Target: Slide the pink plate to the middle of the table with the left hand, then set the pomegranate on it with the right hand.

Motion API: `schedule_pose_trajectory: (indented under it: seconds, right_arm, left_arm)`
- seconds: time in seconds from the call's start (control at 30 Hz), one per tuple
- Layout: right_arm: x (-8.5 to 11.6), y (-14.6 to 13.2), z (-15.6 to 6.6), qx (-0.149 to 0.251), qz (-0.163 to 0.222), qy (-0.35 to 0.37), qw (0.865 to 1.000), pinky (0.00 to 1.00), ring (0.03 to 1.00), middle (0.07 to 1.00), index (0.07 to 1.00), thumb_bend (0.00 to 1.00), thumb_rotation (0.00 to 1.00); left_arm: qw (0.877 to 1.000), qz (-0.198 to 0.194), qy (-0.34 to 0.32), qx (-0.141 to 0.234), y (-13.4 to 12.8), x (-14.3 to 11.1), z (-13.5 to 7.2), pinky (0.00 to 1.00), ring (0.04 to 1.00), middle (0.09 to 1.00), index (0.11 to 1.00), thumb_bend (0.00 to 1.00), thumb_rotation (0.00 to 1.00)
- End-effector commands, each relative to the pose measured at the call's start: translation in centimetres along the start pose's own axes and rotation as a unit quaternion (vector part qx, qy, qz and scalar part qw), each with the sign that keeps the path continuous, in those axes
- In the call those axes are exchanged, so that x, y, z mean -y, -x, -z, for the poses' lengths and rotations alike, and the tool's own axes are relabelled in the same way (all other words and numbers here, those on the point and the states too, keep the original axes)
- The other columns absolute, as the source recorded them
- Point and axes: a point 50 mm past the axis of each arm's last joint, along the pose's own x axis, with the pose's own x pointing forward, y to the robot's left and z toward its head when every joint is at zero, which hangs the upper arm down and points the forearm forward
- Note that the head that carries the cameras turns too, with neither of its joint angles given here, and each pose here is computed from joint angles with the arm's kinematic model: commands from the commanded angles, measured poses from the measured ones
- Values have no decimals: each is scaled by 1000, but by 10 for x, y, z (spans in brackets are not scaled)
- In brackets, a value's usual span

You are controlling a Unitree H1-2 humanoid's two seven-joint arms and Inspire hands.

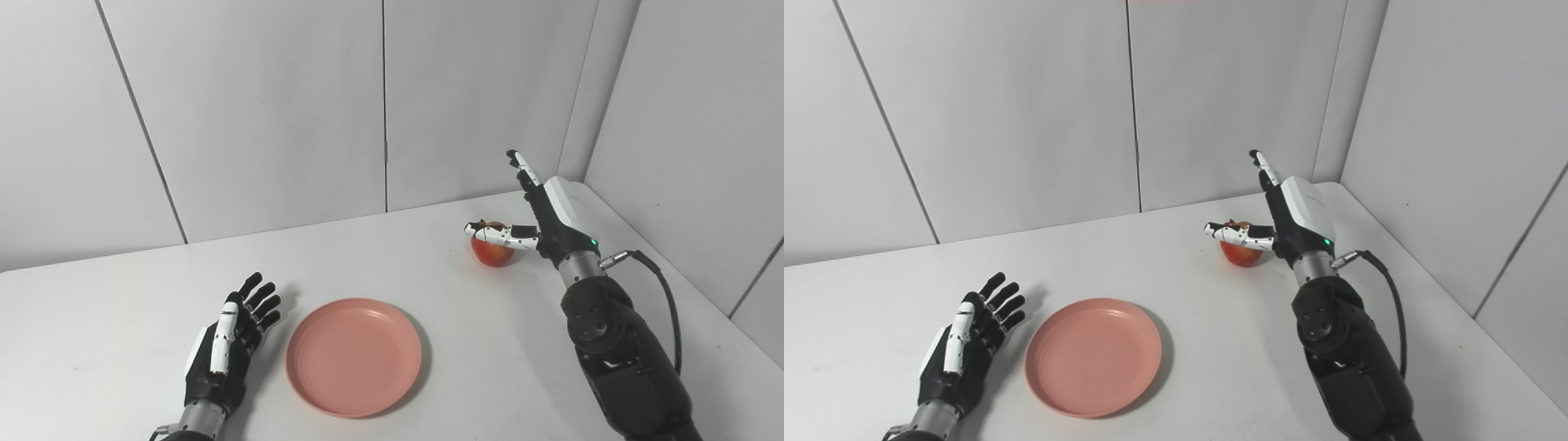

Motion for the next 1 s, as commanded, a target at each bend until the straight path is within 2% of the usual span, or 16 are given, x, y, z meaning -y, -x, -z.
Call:
schedule_pose_trajectory:
  seconds: [0.0, 0.5, 0.97]
  right_arm:
    - [18, -17, -9, 13, 22, 10, 1000, 795, 902, 947, 960, 857, 460]
    - [1, -38, 8, -33, -22, 16, 999, 806, 914, 964, 969, 897, 417]
    - [-4, -55, 23, -74, -27, 26, 997, 802, 912, 961, 970, 908, 426]
  left_arm:
    - [999, -15, 6, -49, 11, -10, 19, 886, 886, 893, 888, 369, 1000]
    - [998, -17, 8, -52, 9, -10, 18, 892, 889, 892, 887, 373, 1000]
    - [998, -16, 6, -54, 11, -12, 16, 891, 888, 892, 887, 379, 1000]
